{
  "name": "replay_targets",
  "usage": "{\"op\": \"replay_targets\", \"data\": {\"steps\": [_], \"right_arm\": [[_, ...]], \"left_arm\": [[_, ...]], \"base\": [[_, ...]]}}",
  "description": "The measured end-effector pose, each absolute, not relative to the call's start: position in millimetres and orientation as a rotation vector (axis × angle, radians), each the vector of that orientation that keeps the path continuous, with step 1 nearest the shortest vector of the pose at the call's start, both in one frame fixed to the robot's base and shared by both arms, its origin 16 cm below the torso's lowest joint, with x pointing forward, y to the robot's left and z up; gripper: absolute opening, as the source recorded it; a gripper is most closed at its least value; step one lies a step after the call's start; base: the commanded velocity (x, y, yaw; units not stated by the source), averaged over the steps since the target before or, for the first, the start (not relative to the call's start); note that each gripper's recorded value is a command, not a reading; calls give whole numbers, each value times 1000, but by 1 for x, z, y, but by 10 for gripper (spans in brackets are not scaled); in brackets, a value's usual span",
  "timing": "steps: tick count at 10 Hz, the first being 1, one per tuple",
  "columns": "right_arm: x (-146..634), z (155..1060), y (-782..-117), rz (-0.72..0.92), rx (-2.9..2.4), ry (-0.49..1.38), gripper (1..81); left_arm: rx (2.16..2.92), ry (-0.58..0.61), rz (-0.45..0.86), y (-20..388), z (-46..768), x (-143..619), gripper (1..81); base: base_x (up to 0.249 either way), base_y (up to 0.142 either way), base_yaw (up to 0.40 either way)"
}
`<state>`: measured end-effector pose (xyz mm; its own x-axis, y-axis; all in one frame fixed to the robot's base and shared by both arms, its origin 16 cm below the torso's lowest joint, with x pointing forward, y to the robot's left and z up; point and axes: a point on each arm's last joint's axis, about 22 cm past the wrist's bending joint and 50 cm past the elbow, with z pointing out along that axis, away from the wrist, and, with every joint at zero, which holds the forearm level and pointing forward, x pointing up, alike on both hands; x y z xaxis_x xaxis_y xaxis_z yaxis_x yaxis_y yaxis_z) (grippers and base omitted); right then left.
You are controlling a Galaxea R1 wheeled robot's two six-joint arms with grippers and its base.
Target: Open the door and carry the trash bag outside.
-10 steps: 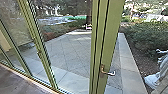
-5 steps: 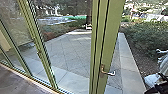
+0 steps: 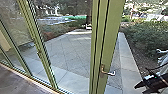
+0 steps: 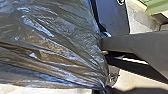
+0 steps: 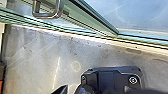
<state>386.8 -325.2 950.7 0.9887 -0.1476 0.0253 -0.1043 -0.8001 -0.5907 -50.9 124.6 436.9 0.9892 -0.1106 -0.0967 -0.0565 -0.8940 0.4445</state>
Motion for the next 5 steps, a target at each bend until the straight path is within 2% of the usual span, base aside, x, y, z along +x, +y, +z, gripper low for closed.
{"op": "replay_targets", "data": {"steps": [5], "right_arm": [[428,947,-285,-123,-2437,195,811]], "left_arm": [[2675,-117,-167,122,437,-51,10]], "base": [[0,0,0]]}}
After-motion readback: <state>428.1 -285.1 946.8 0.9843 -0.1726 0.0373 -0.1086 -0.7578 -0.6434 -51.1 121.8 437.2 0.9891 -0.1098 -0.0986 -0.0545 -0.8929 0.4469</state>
